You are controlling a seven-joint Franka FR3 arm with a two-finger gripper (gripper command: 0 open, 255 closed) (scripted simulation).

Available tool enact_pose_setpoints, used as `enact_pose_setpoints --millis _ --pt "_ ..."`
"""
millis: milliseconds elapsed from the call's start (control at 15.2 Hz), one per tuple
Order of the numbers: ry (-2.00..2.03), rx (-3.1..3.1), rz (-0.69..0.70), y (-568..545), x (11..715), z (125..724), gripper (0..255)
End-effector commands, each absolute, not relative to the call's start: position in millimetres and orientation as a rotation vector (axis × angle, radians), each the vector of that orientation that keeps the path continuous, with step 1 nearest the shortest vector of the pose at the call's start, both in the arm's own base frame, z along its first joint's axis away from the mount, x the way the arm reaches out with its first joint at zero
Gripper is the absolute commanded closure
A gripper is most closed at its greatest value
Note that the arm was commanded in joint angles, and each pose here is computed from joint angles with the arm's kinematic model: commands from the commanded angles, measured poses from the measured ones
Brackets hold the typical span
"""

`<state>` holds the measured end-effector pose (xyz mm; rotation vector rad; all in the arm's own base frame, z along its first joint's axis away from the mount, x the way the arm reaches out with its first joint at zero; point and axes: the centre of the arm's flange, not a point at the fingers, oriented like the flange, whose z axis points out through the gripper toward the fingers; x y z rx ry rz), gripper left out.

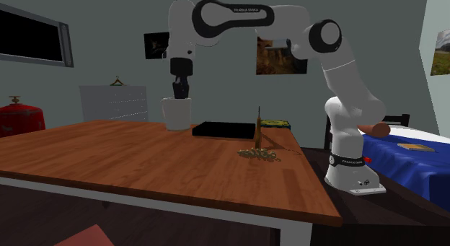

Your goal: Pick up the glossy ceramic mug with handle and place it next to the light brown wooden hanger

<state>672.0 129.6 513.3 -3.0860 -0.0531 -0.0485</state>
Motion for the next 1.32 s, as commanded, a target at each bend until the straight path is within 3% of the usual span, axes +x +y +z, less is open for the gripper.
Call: enact_pose_setpoints --millis 0,1254 --pt "-0.053 -3.086 -0.048 129.4 672.5 523.9 255" --pt "-0.053 -3.086 -0.048 129.4 672.5 619.8 255"
